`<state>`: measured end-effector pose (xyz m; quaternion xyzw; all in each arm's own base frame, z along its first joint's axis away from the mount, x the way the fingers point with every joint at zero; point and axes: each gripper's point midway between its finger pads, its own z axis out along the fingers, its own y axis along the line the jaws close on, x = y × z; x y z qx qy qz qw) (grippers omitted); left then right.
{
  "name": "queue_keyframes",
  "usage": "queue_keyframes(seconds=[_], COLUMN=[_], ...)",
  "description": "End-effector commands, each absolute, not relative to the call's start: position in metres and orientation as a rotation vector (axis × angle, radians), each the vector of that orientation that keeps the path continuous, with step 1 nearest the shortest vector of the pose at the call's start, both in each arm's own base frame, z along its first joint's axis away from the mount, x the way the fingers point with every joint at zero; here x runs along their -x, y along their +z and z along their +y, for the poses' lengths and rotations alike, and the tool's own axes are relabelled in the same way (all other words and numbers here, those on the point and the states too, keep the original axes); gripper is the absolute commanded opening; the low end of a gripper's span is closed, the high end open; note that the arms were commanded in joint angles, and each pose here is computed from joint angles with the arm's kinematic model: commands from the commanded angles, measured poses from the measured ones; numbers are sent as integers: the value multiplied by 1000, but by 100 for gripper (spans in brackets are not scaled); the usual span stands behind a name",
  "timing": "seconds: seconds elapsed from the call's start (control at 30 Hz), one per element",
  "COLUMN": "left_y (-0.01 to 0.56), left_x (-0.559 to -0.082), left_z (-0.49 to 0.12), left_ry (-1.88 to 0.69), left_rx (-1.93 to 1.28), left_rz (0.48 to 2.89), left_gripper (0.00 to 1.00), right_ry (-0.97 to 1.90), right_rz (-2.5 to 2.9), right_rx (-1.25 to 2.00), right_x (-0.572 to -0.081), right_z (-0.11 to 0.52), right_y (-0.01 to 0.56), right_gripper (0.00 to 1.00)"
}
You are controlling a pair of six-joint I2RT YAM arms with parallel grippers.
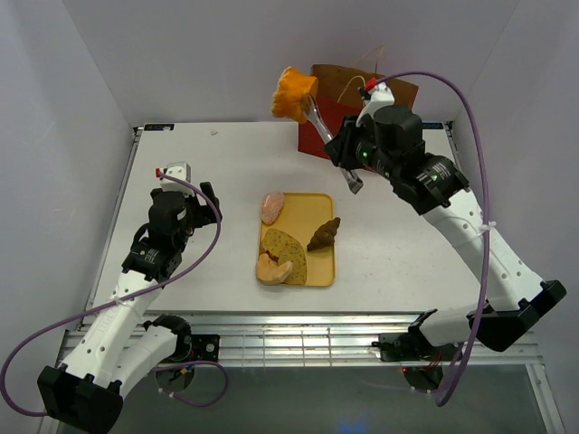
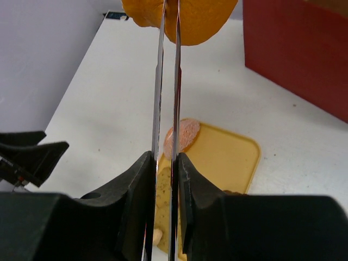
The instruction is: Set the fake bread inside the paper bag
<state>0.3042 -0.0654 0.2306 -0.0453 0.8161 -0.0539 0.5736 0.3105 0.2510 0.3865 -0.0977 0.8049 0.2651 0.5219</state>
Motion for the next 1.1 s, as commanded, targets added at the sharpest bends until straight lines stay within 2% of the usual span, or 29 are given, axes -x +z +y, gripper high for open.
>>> queue_keyframes(seconds=[0.0, 0.17, 0.4, 0.77, 1.07], left_y=[241, 242, 241, 241, 240], left_x=[-305, -305, -305, -305, -305], left_z=[-68, -68, -69, -69, -70], left_ry=[-144, -146, -153, -151, -157], left_rx=[104, 103, 98, 98, 95], left_rz=[1884, 1881, 1883, 1884, 1886], left_gripper=[97, 97, 97, 97, 97], right_ry=[639, 601, 640, 679, 689], right_rz=[1766, 1724, 1755, 1735, 1796], right_rx=[175, 87, 61, 40, 3], right_x=[-336, -378, -422, -456, -476], right_z=[236, 204, 188, 189, 184], right_y=[444, 459, 446, 446, 417], right_gripper=[8, 8, 8, 8, 8])
